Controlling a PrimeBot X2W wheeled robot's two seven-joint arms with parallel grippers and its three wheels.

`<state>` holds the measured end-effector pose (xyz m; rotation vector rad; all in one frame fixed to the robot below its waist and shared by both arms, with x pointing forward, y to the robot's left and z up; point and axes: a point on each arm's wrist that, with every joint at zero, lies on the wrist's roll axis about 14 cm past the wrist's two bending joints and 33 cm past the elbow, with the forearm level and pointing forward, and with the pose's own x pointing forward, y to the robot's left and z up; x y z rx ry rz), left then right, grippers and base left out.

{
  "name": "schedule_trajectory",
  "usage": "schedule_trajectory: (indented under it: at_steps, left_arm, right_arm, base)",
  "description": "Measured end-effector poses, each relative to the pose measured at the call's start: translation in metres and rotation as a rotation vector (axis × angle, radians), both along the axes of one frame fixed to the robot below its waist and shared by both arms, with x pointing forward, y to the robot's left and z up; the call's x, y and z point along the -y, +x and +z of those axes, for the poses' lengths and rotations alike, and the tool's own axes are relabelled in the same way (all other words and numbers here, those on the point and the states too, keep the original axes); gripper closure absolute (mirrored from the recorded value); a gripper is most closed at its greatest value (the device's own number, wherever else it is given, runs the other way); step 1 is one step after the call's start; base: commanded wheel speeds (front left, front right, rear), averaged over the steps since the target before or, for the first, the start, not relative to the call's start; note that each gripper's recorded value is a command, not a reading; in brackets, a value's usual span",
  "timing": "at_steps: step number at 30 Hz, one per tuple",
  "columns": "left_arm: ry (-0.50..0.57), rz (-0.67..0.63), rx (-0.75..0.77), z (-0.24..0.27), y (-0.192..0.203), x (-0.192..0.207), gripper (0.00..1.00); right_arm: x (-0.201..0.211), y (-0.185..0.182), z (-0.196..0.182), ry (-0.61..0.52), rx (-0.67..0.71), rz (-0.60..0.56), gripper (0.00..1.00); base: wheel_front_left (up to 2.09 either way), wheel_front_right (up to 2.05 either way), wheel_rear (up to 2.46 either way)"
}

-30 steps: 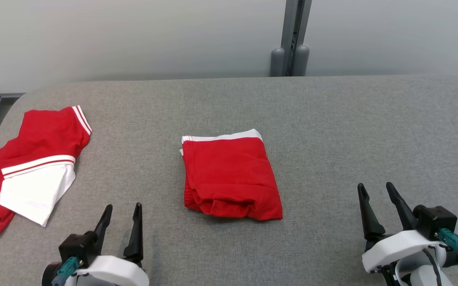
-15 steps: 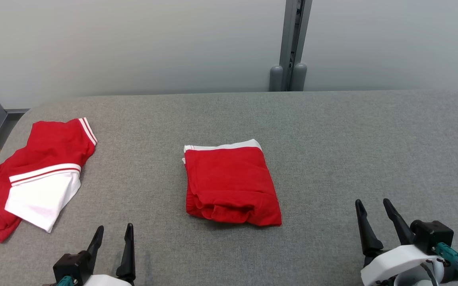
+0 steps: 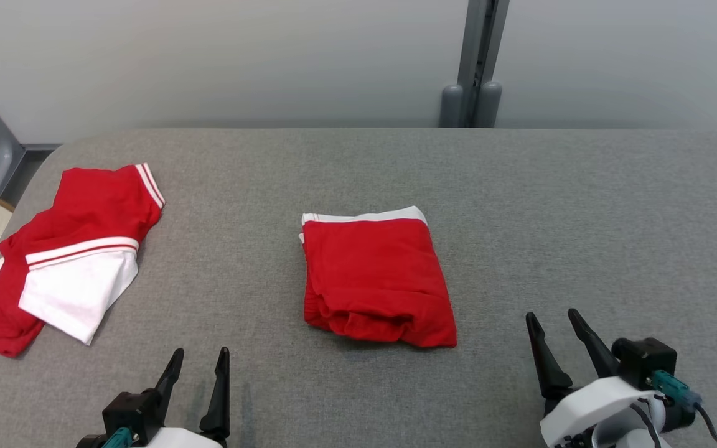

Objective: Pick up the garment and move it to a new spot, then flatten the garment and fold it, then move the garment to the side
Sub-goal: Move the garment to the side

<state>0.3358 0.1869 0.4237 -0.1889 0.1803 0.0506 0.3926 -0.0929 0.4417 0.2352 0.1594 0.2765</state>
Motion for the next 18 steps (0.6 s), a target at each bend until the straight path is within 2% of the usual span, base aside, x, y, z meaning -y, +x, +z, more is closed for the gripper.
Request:
schedule_trajectory:
  at_steps: [13,18]
  left_arm:
    - [-0.006,0.039,-0.037,-0.009,0.002,-0.011,0.00]
    - [-0.005,0.068,-0.049,-0.012,0.002,-0.019,0.00]
  right_arm:
    - [-0.081,0.047,-0.006,0.060,-0.041,0.202,0.00]
    - [-0.096,0.056,-0.026,0.057,-0.101,0.237,0.00]
  base:
    - [0.00,0.00,0.00]
    - [0.00,0.00,0.00]
